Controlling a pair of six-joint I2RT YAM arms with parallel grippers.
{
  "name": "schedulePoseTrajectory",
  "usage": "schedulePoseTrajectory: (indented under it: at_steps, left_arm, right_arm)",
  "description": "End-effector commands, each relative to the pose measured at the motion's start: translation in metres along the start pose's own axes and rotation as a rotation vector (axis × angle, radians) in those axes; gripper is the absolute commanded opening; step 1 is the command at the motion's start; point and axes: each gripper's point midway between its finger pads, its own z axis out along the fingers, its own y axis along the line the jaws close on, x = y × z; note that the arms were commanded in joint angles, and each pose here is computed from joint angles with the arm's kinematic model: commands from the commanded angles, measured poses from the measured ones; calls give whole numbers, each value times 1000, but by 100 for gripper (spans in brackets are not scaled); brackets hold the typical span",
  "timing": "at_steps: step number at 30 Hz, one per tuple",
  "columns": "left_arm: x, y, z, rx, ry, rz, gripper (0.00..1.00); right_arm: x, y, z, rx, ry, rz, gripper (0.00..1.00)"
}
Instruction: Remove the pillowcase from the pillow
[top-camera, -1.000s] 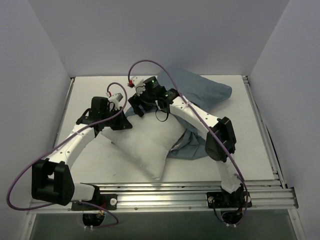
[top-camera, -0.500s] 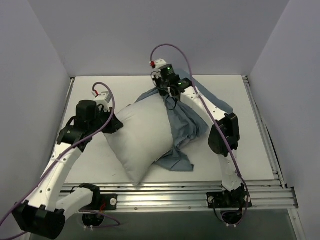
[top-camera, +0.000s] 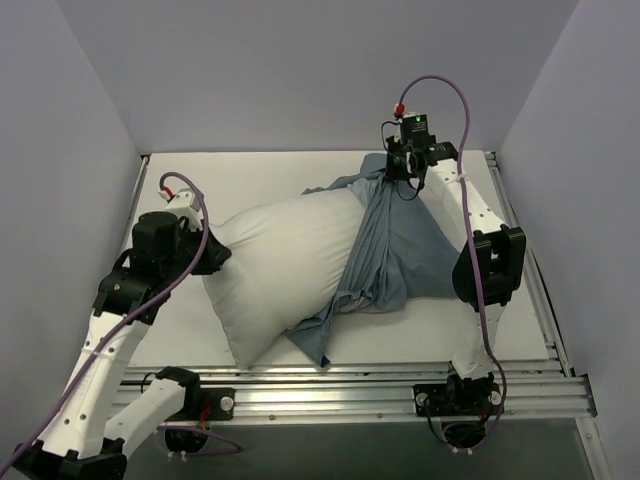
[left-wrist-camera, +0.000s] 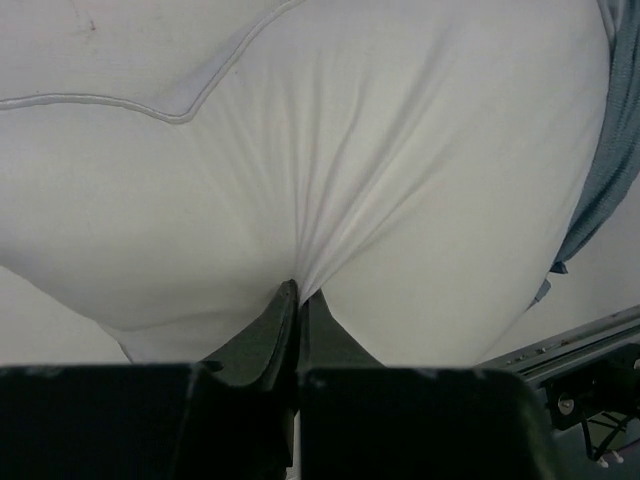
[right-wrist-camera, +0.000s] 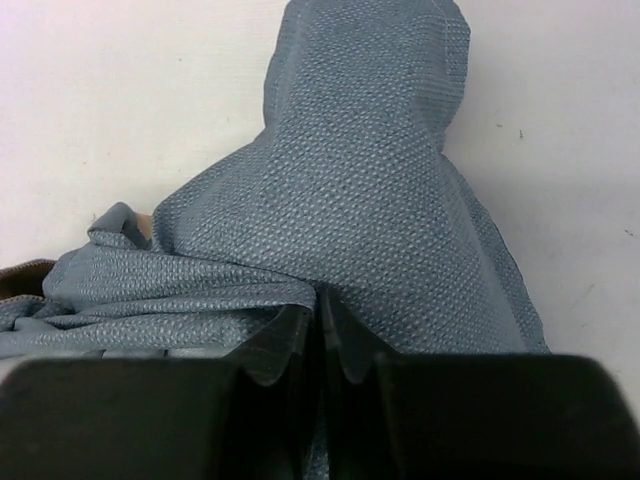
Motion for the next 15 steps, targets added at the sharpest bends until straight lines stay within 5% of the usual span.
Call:
schedulePoseTrajectory:
  at_steps: [1, 3, 4, 6, 9, 10, 15]
  left_arm:
    - [-23, 24, 22, -121, -63, -11, 2]
    - [-49, 21, 37, -112, -121, -5, 9]
    - [-52, 22, 54, -116, -95, 5, 33]
    - [-81, 5, 56, -63, -131, 22, 57]
    - [-97, -27, 56, 45, -126, 59, 94]
    - [-97, -35, 52, 68, -126, 85, 100]
    - [-52, -84, 42, 164, -30, 188, 94]
  right_arm:
    - [-51, -19, -24, 68, -198, -5, 6]
    - [-54, 13, -41, -12, -221, -33, 23]
    - [-57, 19, -48, -27, -235, -36, 30]
    - [-63, 35, -74, -74, -272, -40, 53]
    - [-62, 46, -110, -129, -323, -18, 74]
    - [-59, 47, -118, -138, -331, -14, 77]
    - [-32, 50, -168, -200, -410, 90, 87]
